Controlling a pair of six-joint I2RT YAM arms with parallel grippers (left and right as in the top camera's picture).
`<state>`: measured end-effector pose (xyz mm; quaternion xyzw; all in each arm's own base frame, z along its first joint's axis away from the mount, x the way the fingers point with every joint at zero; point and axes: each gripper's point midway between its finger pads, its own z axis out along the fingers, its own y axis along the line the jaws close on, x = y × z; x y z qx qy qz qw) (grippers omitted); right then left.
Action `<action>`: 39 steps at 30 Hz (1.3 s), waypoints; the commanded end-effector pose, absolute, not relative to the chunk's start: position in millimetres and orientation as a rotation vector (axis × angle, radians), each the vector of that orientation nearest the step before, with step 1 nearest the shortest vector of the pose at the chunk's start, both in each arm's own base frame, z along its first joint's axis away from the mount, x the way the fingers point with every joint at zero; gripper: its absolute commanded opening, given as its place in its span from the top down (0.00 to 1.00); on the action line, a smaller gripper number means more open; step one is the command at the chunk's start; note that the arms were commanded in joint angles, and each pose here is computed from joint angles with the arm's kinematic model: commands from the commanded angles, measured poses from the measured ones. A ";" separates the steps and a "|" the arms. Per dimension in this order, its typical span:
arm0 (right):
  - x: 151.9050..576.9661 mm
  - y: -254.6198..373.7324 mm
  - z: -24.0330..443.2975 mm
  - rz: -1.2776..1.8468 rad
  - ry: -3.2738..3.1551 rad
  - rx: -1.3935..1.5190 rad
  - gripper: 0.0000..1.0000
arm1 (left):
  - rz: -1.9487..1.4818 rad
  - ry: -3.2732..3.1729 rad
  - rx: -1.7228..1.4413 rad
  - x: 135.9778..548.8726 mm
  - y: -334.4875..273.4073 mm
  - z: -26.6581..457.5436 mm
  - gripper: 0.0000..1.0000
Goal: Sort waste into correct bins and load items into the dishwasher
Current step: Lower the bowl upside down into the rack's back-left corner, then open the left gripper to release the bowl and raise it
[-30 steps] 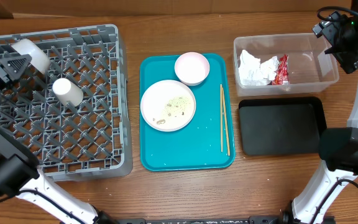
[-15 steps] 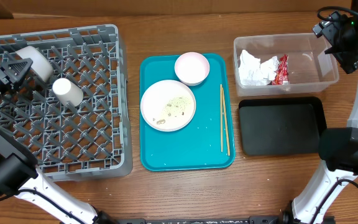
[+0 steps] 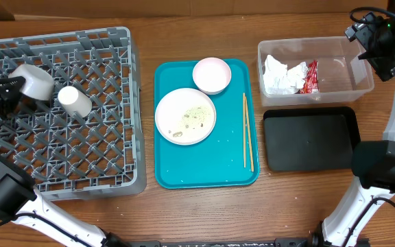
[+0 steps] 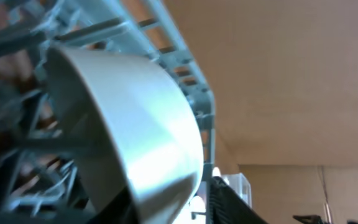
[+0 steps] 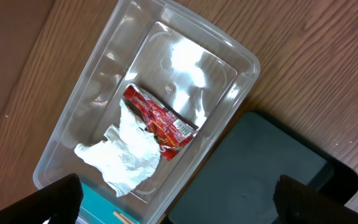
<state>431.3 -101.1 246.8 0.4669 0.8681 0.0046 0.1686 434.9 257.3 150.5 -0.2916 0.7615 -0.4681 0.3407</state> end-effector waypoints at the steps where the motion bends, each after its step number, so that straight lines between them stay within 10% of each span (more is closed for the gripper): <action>1: 431.2 -103.6 250.4 0.006 2.449 1.331 0.00 | -0.999 2.076 -0.822 428.8 272.5 165.4 0.62; 12: 431.3 -103.7 250.5 0.006 2.449 1.331 0.00 | -0.515 2.119 -0.878 405.2 288.5 254.6 0.43; 22: 431.2 -103.6 250.4 0.006 2.449 1.331 0.00 | -0.280 2.271 -0.754 439.0 247.7 241.4 0.96; 39: 431.2 -103.6 250.4 0.006 2.449 1.331 0.00 | 0.235 2.523 -0.927 434.1 275.9 145.4 0.96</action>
